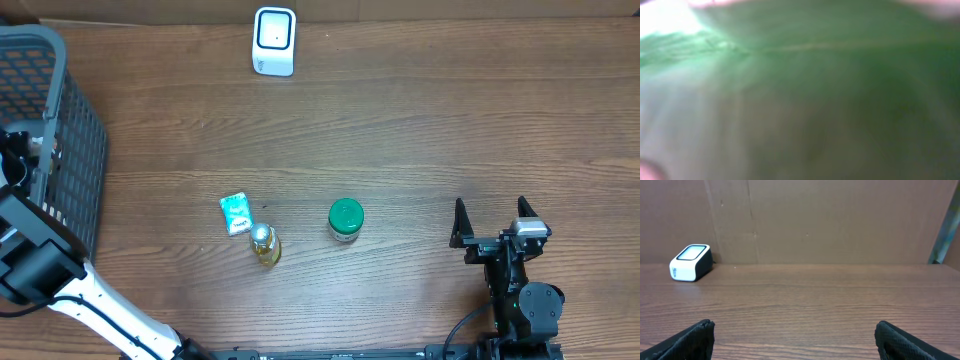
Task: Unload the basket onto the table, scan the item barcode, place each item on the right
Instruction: 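Reach the left gripper into the basket and grasp the mint-green wipes pack, then carry the wipes pack past the scanner and drop it beside the bottle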
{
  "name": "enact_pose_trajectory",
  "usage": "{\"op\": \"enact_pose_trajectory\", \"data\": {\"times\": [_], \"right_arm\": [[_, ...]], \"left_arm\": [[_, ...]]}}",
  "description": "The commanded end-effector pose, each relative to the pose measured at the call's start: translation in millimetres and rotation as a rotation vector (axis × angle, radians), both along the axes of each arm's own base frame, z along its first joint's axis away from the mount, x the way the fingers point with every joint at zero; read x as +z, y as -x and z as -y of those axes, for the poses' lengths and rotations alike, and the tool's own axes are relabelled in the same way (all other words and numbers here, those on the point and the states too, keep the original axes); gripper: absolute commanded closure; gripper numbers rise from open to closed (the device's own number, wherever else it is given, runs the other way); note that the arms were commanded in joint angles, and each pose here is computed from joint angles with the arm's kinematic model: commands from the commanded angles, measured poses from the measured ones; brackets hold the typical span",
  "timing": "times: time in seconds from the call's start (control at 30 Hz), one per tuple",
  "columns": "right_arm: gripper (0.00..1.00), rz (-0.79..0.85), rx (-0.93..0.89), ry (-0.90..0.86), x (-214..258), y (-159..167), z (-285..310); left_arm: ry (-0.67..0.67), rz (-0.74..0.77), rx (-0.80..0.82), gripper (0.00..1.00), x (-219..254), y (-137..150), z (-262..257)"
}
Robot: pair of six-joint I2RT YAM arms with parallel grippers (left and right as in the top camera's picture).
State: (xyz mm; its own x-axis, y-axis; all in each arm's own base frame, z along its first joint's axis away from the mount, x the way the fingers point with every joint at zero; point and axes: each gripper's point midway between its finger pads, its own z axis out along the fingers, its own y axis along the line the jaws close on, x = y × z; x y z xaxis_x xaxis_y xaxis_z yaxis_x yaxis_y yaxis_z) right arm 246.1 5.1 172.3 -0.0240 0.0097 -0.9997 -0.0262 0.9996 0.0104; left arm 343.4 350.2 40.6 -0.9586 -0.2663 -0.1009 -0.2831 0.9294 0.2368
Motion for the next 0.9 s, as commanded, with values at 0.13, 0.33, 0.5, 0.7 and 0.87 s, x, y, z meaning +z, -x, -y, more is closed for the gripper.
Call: {"op": "enact_pose_trajectory", "data": {"times": [0.13, 0.33, 0.5, 0.7, 0.87], "right_arm": [[0.0, 0.0, 0.0, 0.005, -3, 0, 0], [0.0, 0.0, 0.0, 0.004, -3, 0, 0], [0.0, 0.0, 0.0, 0.004, -3, 0, 0], [0.0, 0.0, 0.0, 0.005, -3, 0, 0], [0.0, 0.0, 0.0, 0.004, -3, 0, 0]], "left_arm": [[-0.151, 0.222, 0.029, 0.55, 112, -35, 6], [-0.31, 0.463, 0.057, 0.52, 231, -36, 11], [-0.378, 0.714, 0.044, 0.49, 327, -29, 37], [-0.264, 0.996, 0.039, 0.51, 398, -17, 91], [-0.186, 1.052, 0.009, 0.52, 418, -8, 139]]}}
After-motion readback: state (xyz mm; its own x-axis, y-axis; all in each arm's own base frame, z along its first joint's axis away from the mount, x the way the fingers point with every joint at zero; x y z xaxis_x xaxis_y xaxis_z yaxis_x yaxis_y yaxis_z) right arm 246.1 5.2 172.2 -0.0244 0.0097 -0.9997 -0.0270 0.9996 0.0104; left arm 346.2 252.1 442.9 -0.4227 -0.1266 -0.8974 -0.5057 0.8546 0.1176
